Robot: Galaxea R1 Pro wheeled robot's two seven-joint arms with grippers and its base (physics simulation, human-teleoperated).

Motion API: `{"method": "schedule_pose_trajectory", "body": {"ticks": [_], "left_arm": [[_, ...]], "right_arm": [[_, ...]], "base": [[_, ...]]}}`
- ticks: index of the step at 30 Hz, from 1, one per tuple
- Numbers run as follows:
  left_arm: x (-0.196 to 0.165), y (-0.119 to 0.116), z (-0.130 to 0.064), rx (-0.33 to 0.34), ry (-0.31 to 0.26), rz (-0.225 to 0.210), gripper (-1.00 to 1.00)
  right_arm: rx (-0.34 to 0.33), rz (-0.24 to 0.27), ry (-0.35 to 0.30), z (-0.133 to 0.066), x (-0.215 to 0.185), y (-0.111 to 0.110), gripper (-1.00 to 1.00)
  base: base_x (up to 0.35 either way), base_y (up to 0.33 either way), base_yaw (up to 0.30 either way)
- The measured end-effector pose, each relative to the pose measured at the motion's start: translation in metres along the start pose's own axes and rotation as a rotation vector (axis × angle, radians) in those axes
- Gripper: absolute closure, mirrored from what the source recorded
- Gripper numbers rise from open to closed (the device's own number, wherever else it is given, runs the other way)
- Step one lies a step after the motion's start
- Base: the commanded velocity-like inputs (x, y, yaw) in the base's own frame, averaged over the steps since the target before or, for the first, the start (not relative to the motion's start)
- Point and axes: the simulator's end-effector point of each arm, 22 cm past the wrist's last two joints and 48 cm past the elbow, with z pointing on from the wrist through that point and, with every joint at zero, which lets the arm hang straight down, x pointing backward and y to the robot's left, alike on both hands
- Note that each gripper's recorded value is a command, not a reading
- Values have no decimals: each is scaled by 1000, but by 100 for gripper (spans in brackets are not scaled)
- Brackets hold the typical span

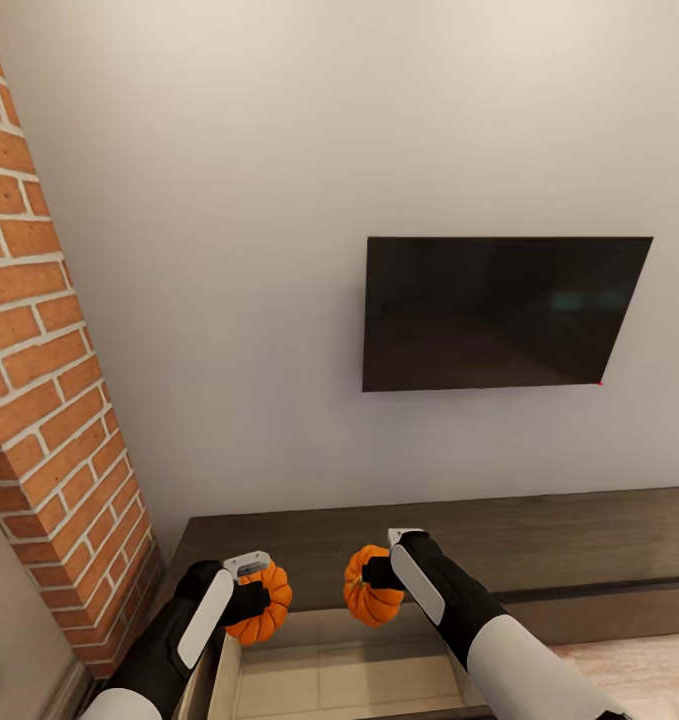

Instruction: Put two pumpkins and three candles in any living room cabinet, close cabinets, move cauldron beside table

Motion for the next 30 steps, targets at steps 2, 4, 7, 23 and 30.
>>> {"method": "schedule_pose_trajectory", "body": {"ticks": [2, 4, 7, 23, 30], "left_arm": [[0, 1, 2, -1, 0, 0, 100], [0, 1, 4, -1, -1, 0, 100], [0, 1, 7, -1, 0, 0, 100], [1, 2, 22, 1, -4, 0, 100], [2, 3, 29, 0, -6, 1, 100]], "right_arm": [[-2, -14, -4, 1, 0, 3, 100], [1, -45, -8, 3, 1, 7, 100], [9, -95, -14, 6, 4, 13, 100], [0, -119, -23, 20, 8, 18, 100], [-5, -118, -24, 27, 10, 19, 100]], "base": [[0, 0, 0], [0, 0, 0], [0, 0, 0], [0, 0, 84], [0, 0, 127]]}}
